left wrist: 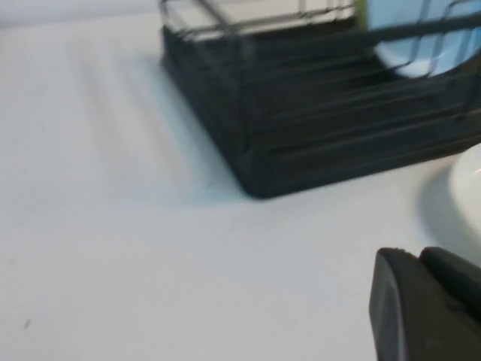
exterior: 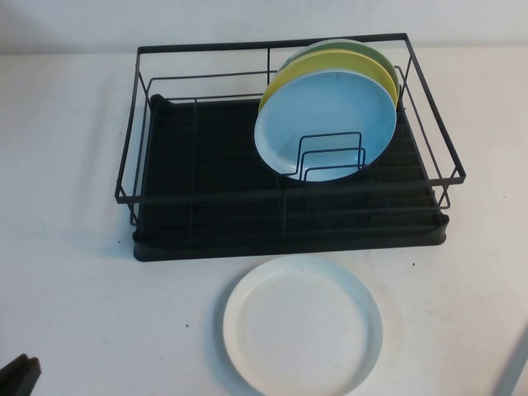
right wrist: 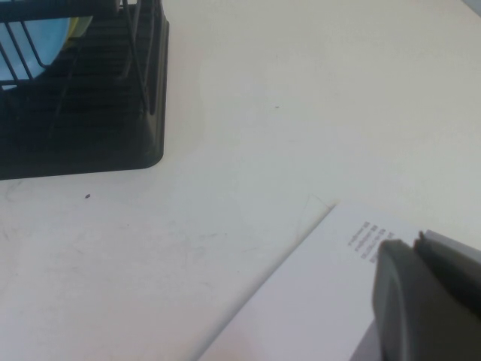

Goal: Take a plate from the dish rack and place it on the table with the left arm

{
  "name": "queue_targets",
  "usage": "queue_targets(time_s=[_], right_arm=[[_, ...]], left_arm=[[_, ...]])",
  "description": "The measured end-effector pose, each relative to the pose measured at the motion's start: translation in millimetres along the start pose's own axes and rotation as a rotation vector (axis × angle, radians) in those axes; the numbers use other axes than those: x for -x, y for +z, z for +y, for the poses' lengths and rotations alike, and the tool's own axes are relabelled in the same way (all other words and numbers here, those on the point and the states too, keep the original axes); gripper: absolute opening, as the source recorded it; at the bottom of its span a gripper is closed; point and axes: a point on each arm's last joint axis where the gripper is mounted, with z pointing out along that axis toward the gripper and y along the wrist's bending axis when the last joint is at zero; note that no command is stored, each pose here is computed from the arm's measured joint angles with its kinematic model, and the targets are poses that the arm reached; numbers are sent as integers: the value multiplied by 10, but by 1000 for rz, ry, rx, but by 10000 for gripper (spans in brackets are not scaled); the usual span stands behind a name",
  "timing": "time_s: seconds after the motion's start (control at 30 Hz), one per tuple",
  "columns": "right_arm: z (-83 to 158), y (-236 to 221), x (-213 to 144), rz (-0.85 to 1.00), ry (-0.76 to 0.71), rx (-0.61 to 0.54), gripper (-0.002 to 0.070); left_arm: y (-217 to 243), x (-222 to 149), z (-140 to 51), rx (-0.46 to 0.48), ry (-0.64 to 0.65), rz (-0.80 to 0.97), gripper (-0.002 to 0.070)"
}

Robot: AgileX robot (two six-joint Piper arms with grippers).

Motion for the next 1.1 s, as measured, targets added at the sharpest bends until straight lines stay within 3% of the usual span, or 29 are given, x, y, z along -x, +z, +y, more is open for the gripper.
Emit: queue_targets(time_s=[0.17, 0.43, 1.1], right_arm=[[0, 0, 0, 0, 0, 0, -20], [0, 0, 0, 0, 0, 0, -20], [0, 0, 0, 0, 0, 0, -20]], left_arm=[[69, -304, 27, 99, -35, 48, -1], [61, -322, 84, 206, -65, 51, -1], [56, -322, 84, 209, -67, 46, -1]])
